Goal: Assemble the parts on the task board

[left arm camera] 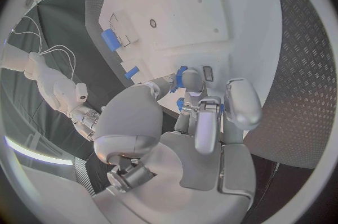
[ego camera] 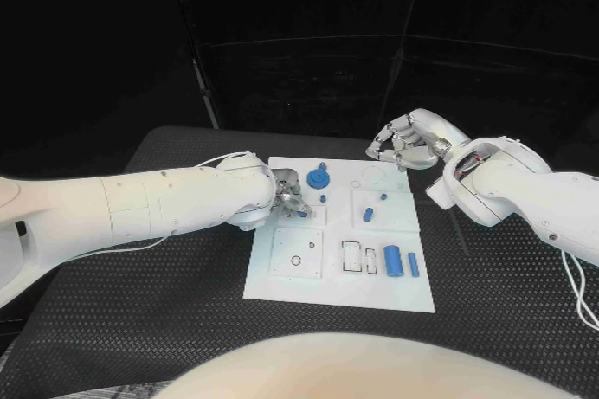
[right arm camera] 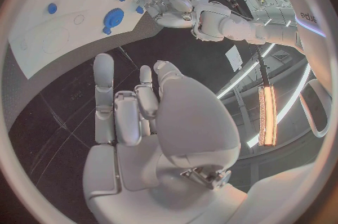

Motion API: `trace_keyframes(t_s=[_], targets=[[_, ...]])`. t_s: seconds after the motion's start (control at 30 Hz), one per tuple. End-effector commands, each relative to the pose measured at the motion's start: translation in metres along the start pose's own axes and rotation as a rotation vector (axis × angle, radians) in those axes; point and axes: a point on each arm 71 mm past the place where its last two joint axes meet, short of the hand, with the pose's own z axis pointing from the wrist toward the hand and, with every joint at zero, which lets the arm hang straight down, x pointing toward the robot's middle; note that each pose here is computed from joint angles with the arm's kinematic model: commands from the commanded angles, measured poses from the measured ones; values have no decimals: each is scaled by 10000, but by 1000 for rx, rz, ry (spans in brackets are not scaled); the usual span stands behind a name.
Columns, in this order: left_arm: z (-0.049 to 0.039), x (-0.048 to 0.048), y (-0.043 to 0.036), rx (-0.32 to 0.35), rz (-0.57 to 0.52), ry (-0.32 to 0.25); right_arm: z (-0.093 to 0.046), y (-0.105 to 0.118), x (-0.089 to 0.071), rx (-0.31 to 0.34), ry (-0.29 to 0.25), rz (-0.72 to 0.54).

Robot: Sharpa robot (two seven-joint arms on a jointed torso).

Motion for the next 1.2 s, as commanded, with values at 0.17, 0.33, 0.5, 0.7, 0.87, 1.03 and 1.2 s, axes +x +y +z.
trace_keyframes(t_s=[0.17, 0.33, 0.5, 0.7, 0.87, 1.03, 1.2], targets=[[18, 96, 50, -31, 30, 59, 6, 17, 0, -8, 4, 2], [26, 100, 50, -34, 32, 72, 4, 15, -3, -7, 3, 1], [31, 105, 47, -35, 33, 82, 4, 15, -3, -7, 3, 1], [45, 92, 57, -39, 30, 78, 3, 14, -4, -6, 3, 1], [59, 78, 69, -45, 27, 74, 3, 13, -4, -6, 3, 1], [70, 68, 76, -48, 24, 71, 3, 12, -5, -5, 3, 1], [81, 54, 80, -51, 17, 62, 5, 13, -3, -6, 3, 1]])
